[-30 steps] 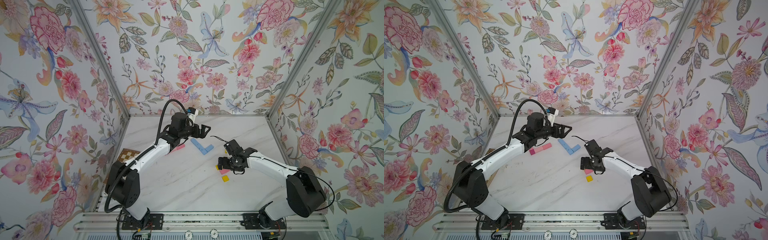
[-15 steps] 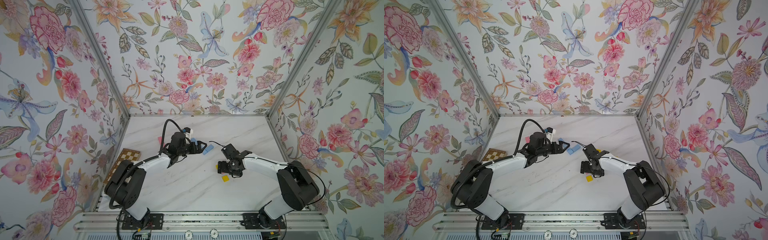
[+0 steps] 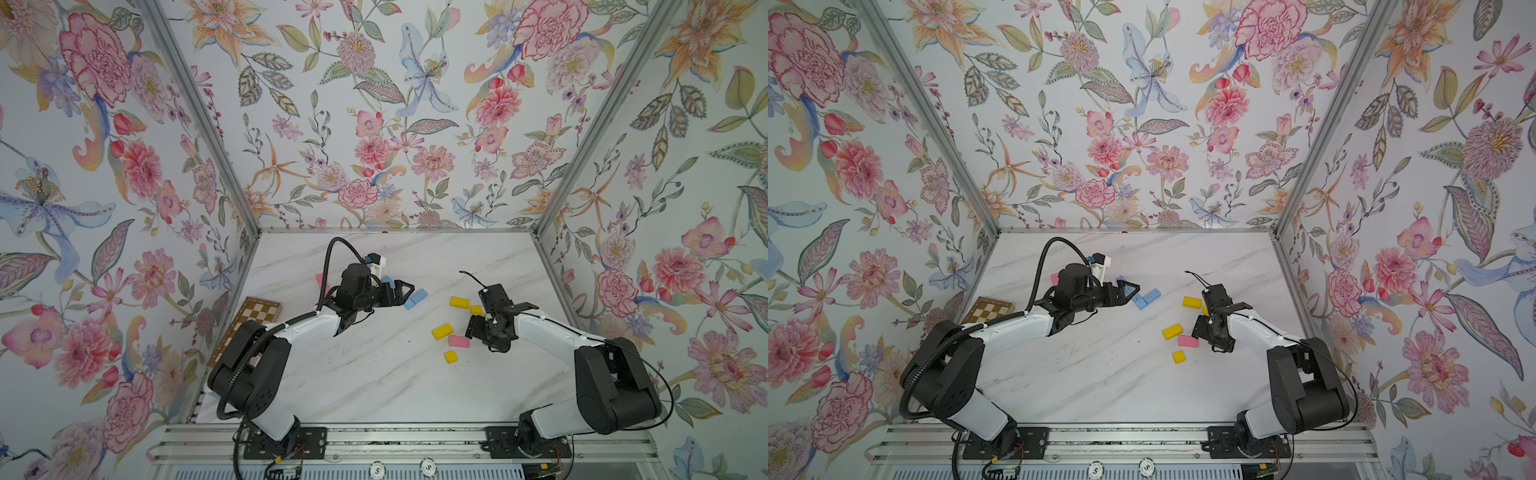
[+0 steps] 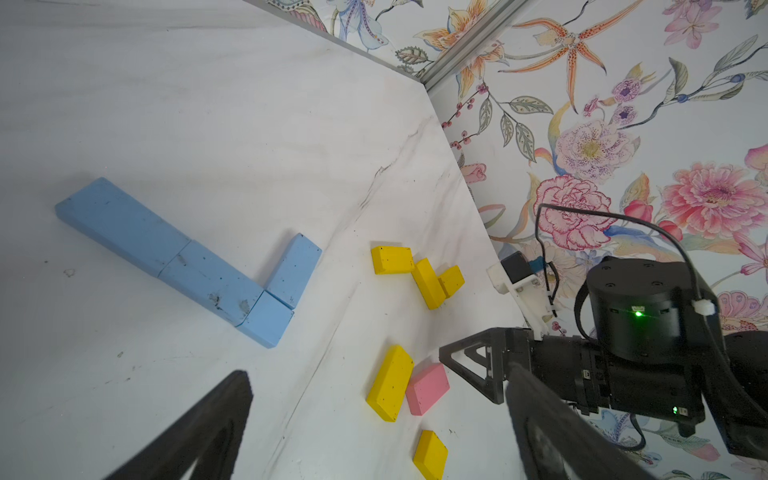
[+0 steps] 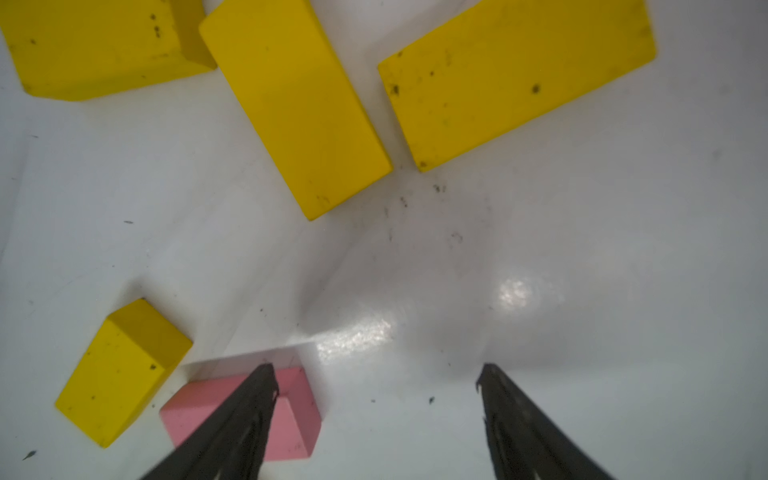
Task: Assemble the letter v with building blocks
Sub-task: Adjust the building block at the center of the board.
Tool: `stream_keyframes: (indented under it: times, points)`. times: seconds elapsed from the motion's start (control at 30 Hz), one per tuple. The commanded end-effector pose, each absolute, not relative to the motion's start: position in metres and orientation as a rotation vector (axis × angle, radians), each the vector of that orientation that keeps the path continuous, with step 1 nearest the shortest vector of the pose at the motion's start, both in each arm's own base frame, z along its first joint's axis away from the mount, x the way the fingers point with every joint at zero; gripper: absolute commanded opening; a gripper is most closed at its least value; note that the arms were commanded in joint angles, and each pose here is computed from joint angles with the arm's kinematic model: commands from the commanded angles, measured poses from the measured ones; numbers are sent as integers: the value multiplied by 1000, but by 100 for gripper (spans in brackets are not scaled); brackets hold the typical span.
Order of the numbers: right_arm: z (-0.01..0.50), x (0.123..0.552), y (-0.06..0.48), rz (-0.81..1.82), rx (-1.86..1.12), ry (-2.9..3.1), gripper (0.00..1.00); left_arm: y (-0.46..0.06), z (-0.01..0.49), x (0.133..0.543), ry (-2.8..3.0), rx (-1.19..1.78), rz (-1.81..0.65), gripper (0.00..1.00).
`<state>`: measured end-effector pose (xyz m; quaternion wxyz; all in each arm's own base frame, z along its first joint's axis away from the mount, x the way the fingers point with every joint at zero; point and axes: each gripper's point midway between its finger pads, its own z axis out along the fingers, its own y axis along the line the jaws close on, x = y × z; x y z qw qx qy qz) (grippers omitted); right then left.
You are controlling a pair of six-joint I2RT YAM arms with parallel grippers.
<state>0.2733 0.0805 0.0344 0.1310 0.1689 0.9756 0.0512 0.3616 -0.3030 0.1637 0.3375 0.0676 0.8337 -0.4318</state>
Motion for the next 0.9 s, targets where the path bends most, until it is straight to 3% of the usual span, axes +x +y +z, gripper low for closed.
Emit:
stream_keyframes:
  times: [0.0,0.4,0.6,0.87]
  points:
    - [41,260,87,117,403,2864,80,-305,180,358,2125,201,-1138,99]
    - [25,249,135,-75,-43,2934,83,-294,180,349,2123,179,-1124,99]
    - [16,250,125,-169,-79,2943,82,-292,181,346,2127,162,-1123,99]
    - [16,271,84,-194,109,2952,81,-294,179,348,2129,150,-1127,99]
